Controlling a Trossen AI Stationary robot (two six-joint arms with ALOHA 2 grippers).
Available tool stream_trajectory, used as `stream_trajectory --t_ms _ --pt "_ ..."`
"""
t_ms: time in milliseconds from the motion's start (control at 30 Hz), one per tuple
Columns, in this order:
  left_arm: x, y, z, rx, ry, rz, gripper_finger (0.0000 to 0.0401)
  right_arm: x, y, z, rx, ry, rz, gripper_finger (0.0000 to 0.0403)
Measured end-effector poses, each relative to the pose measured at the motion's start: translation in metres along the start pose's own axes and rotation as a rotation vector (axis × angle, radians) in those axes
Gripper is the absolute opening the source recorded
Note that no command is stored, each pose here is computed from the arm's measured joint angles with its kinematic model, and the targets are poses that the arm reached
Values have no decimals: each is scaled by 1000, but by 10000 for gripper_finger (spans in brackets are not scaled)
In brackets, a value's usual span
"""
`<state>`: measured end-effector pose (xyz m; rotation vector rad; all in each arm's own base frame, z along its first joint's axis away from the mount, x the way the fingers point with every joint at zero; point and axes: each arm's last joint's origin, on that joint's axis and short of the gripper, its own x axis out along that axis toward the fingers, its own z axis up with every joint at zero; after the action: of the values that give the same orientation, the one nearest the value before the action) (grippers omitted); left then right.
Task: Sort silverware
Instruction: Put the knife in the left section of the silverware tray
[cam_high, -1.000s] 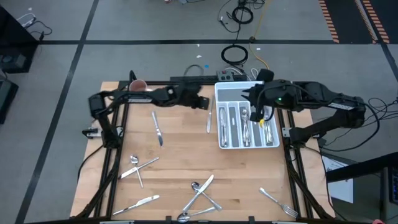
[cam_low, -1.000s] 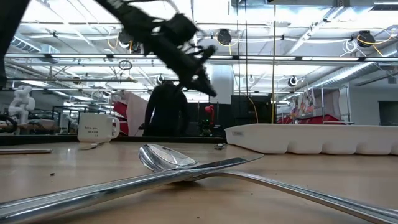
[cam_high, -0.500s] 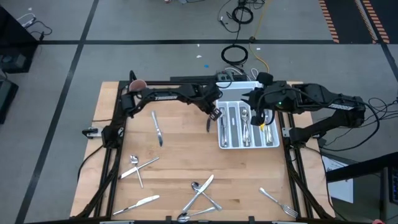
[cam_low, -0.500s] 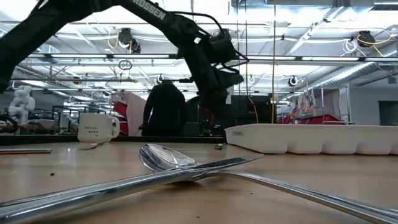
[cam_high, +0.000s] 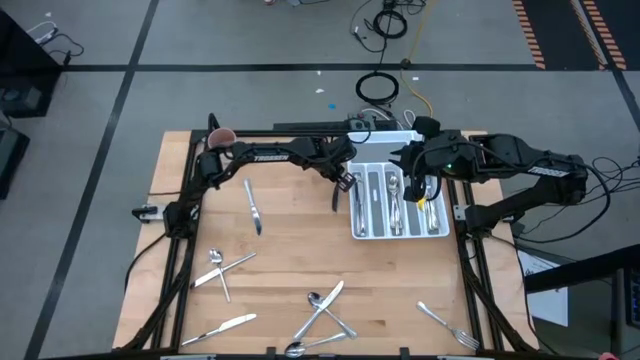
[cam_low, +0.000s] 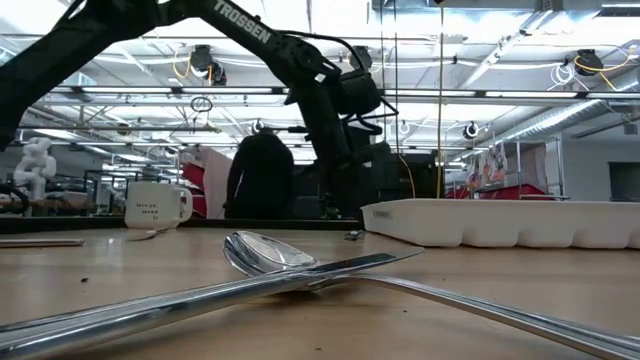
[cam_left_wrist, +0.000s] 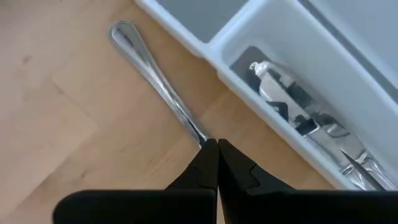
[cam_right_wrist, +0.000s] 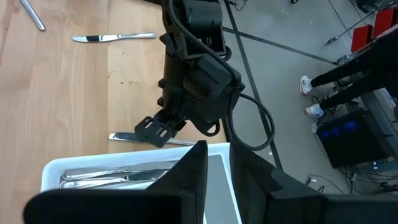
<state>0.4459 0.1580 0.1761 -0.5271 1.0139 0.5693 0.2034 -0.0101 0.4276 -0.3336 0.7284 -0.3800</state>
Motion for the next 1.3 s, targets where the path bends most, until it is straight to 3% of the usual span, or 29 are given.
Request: stream_trajectory --t_ms 200,567,867,1133,1300 --pt "5 -2 -6 -58 41 5 0 0 0 0 0 0 0 59" --pt "23 -29 -24 -24 36 48 0 0 0 0 41 0 3 59" --pt "31 -35 -41 -17 130 122 0 0 0 0 66 -1 8 59" --pt "18 -58 -86 41 351 269 0 0 1 0 106 -2 40 59" --pt "10 -81 -112 67 415 303 0 0 3 0 120 -6 88 59"
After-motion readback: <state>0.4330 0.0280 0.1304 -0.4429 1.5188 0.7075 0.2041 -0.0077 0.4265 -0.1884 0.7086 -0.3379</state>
